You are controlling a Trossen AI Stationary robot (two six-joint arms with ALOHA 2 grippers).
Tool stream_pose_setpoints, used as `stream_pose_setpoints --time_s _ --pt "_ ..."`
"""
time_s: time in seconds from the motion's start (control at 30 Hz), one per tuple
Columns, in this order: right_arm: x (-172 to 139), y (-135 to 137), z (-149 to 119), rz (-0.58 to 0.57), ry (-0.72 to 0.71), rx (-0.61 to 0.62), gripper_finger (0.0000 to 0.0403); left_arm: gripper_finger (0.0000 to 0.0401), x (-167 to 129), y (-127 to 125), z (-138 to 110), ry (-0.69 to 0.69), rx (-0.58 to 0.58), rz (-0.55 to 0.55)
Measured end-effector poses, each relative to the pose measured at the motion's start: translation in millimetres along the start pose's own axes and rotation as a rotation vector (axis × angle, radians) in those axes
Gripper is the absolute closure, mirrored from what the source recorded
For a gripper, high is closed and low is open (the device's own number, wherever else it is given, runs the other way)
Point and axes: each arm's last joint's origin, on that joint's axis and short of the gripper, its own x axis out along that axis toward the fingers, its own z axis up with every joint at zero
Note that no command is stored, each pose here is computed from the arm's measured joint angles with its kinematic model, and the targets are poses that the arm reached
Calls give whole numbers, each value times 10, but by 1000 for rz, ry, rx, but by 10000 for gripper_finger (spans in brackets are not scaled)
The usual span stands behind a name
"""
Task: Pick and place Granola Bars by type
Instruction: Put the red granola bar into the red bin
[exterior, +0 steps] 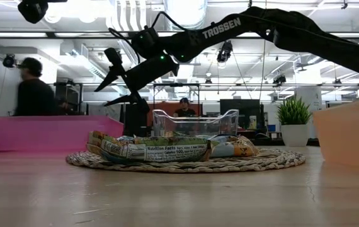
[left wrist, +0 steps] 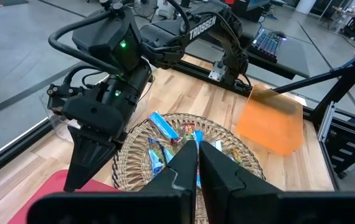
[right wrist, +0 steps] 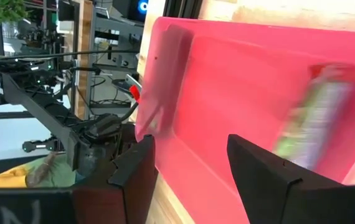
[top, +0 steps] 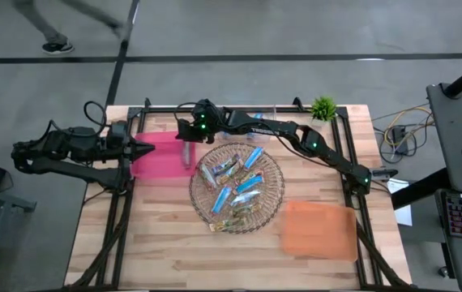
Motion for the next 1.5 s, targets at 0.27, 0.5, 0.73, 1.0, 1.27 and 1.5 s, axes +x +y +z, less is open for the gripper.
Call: stream_pose_setpoints --time_s 0.27,0.5,0.73,1.0,1.27,1.5 --pt "1 1 -2 0 1 -11 211 401 0 0 0 0 0 0" --pt "1 -1 -5 1 8 -1 228 401 2 -1 -1 0 0 0" --pt "12 15 -39 3 14 -10 329 401 2 0 0 0 0 0" --pt "3 66 -97 6 25 -32 391 401 2 -1 -1 0 0 0" --pt "-302 345 -114 3 37 -213 394 401 10 -3 -3 3 1 1" --pt "-671 590 -241 -72 83 -392 394 401 68 -26 0 20 9 8"
